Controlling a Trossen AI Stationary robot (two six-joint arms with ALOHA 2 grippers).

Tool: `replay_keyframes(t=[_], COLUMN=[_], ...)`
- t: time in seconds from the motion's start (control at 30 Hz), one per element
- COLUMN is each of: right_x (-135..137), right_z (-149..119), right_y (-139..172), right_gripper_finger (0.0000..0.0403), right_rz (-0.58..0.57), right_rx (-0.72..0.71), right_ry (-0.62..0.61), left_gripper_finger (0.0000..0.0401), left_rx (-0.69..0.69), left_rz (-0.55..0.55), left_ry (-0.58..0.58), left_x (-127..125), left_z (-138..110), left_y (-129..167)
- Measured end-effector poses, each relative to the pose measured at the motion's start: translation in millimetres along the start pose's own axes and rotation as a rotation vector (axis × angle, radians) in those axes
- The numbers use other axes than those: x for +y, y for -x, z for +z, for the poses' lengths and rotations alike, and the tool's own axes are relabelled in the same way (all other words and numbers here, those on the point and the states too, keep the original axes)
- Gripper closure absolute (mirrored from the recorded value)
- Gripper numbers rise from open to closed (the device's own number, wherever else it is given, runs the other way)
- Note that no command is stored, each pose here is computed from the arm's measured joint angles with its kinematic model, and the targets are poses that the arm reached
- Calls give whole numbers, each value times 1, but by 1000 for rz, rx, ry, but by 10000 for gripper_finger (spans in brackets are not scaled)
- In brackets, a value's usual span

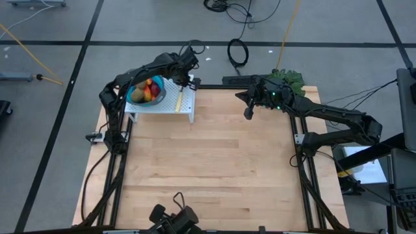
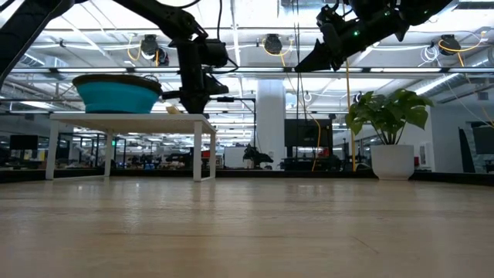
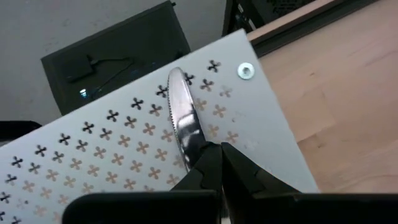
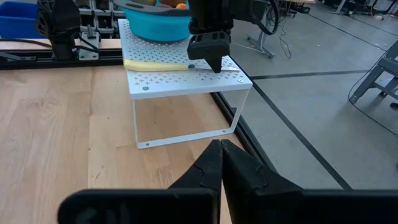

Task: Pick & Place Fruit
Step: Put the butter knife into the right side of the blue strainer bowl on the shelf

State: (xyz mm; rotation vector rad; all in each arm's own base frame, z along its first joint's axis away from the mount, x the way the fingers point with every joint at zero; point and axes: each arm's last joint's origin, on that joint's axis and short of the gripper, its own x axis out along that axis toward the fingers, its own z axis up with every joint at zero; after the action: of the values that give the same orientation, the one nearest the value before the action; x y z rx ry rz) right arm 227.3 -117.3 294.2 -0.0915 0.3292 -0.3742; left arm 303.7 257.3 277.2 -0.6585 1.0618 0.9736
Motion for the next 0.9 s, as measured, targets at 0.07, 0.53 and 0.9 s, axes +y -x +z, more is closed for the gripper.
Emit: replay_keyframes(t=[0.07, 0.53, 0.9], right_x=[0, 0, 0], right_z=[0, 0, 0], right_y=[0, 0, 0], right_gripper_finger=[403, 403, 403], right_rz=[0, 0, 0], right_rx=[0, 0, 0], right_ry=[0, 0, 0], left_gripper_finger=[401, 401, 401], left_rx=[0, -4, -24], left_rz=[3, 9, 35], left_ry=[2, 36, 37], left_x=[0, 2, 3], left_z=[0, 1, 2], left_y=[0, 0, 0])
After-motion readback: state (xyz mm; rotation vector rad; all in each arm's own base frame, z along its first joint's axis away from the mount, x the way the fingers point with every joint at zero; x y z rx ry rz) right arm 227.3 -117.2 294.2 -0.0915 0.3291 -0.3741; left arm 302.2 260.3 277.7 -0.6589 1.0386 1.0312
